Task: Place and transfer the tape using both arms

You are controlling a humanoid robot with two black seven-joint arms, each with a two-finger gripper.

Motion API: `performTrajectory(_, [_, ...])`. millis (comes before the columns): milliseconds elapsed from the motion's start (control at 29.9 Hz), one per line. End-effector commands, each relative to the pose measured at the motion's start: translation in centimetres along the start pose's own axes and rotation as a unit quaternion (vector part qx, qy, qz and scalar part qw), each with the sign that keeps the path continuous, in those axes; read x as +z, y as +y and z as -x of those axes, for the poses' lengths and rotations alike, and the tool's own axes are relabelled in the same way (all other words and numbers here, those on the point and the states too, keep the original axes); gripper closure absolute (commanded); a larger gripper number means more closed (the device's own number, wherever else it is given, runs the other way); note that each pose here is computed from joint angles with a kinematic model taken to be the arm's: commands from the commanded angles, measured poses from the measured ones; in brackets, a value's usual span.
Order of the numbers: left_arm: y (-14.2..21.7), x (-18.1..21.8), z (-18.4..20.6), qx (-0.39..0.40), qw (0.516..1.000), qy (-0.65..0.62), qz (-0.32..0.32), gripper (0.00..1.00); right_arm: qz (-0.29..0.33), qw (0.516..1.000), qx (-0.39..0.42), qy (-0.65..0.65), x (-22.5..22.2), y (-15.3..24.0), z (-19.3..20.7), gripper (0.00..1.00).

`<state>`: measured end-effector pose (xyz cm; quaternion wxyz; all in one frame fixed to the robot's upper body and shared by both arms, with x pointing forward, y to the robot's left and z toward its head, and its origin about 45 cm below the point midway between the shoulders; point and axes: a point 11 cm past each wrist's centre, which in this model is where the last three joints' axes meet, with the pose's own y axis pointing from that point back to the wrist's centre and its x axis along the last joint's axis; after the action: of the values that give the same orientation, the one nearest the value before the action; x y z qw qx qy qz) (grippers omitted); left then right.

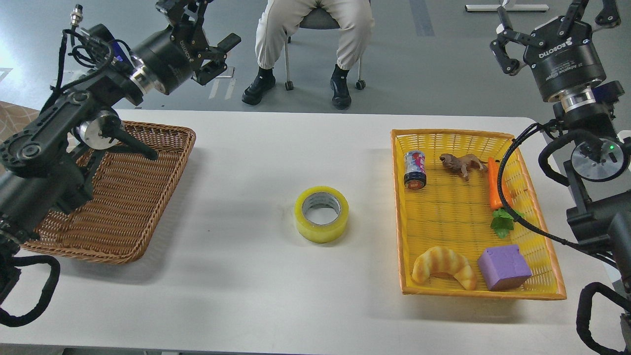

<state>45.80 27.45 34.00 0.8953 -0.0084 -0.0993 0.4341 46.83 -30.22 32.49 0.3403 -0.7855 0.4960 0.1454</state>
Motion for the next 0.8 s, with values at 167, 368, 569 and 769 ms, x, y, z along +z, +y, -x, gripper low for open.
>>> performTrajectory(167, [1.0, 0.3, 3.5, -0.084, 0.977, -0.186, -0.055, 0.02, 0.008, 0.999, 0.037, -0.004, 1.0, 2.9, -2.5, 0.0])
performTrajectory(368, [2.0, -1.7, 6.5, -0.154, 0.918, -0.348, -0.117, 0.02, 0.004, 0.998, 0.063, -0.009, 1.2, 4.7, -4.1, 0.0])
performTrajectory(569, [2.4, -3.8, 8.8, -0.206, 0.851, -0.46, -0.147, 0.02, 0.0, 0.996, 0.089, -0.014, 1.3, 6.3, -5.6, 0.0])
performTrajectory(769, [3.3, -7.4, 9.3, -0.229, 0.776, -0.546, -0.217, 0.02, 0.006, 0.995, 0.102, -0.015, 1.9, 7.5, -6.3, 0.0])
